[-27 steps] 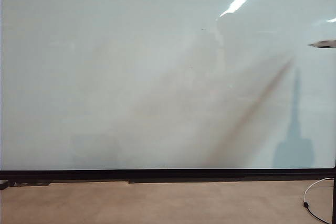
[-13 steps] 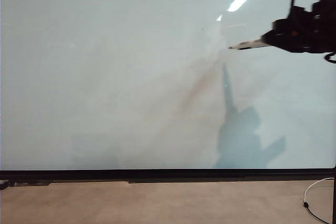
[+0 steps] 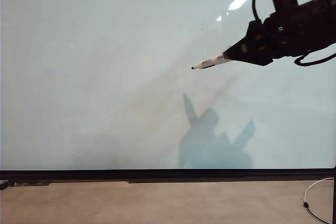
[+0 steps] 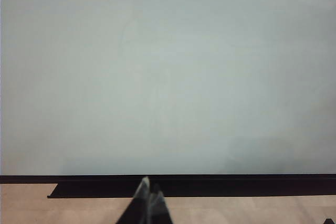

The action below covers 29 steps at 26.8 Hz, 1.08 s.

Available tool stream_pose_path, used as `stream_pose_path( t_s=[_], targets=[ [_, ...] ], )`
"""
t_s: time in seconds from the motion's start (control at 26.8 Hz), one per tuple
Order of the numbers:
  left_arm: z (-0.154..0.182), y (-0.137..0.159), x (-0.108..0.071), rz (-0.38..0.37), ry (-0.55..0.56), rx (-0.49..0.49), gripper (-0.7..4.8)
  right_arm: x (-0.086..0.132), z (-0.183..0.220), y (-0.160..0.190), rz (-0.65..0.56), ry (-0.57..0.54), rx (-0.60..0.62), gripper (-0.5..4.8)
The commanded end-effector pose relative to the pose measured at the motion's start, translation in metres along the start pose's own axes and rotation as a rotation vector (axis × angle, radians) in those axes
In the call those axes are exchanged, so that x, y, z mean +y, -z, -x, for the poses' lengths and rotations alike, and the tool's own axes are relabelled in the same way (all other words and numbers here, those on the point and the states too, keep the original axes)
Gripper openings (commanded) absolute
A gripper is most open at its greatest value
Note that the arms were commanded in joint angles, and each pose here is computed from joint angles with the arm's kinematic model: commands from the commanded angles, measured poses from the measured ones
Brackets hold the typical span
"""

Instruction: Pick up the pen on the shelf to the right of the whiteboard and draw a rectangle.

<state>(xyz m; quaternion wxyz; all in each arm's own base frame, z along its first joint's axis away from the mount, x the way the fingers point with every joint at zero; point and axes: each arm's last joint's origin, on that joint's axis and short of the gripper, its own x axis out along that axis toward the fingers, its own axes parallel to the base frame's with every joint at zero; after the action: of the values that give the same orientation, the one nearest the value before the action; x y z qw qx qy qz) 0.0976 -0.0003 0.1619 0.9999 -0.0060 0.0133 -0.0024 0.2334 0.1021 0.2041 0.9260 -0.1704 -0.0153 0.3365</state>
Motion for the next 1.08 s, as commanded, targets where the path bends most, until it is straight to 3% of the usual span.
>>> stream_pose_path(
  t_s=[0.04, 0.34, 0.71, 0.97, 1.08],
  targets=[
    [0.0, -0.002, 0.0, -0.004, 0.0, -0.009, -0.04, -0.003, -0.004, -0.007, 0.041, 0.015, 0.005, -0.05],
    [0.0, -0.001, 0.0, -0.004, 0.0, -0.008, -0.05, -0.008, -0.008, -0.017, 0.158, 0.043, -0.001, -0.05],
    [0.0, -0.002, 0.0, -0.004, 0.0, -0.009, -0.04, -0.007, -0.016, -0.023, 0.323, -0.032, 0.074, -0.05],
    [0.0, -0.002, 0.0, -0.004, 0.0, -0.009, -0.04, -0.005, -0.02, -0.031, 0.358, -0.044, 0.082, -0.05],
    [0.0, -0.002, 0.0, -0.004, 0.0, -0.008, -0.04, -0.003, -0.022, -0.036, 0.357, 0.005, 0.1, -0.04]
  ],
)
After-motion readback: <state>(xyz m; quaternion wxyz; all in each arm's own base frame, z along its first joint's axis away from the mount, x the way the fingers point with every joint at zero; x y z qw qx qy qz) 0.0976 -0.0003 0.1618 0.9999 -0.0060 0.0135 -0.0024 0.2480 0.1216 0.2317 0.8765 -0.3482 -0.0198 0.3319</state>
